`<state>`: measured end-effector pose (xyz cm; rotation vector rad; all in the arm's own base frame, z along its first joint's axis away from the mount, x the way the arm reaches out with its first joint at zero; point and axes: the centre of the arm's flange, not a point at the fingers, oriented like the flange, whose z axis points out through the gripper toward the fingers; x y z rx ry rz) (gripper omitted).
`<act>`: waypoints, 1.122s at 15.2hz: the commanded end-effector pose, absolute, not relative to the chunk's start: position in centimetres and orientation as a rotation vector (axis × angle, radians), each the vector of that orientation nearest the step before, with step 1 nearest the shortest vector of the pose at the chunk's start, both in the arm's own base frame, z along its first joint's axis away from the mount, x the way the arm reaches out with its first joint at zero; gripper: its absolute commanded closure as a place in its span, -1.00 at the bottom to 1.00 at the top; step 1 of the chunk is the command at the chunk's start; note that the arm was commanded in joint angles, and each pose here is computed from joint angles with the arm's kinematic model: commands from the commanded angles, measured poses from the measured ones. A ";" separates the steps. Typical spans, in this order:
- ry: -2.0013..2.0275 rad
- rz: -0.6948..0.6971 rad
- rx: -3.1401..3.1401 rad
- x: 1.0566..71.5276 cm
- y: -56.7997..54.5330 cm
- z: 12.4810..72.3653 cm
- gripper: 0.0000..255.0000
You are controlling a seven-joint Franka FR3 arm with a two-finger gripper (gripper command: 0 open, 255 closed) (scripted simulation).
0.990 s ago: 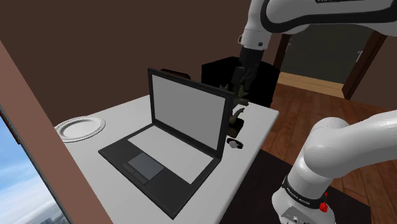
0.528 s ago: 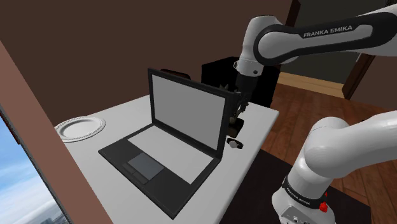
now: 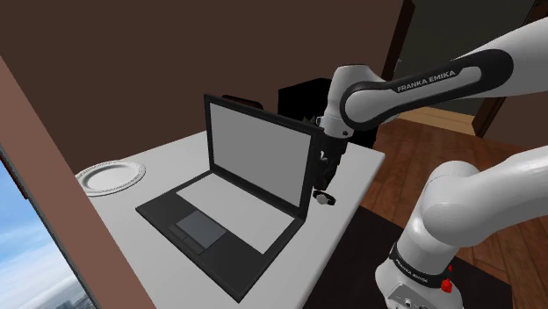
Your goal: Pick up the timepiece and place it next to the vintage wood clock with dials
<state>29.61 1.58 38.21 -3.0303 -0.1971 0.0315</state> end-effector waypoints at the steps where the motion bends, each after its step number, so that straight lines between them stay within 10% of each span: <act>1: -0.198 0.031 -3.030 29.6 1.6 37.0 -1.00; 13: -0.198 0.031 -3.030 29.5 1.8 35.2 -1.00; 14: -0.198 0.031 -3.030 29.5 1.8 35.2 1.00; 17: -0.198 0.031 -3.030 29.5 1.8 35.2 1.00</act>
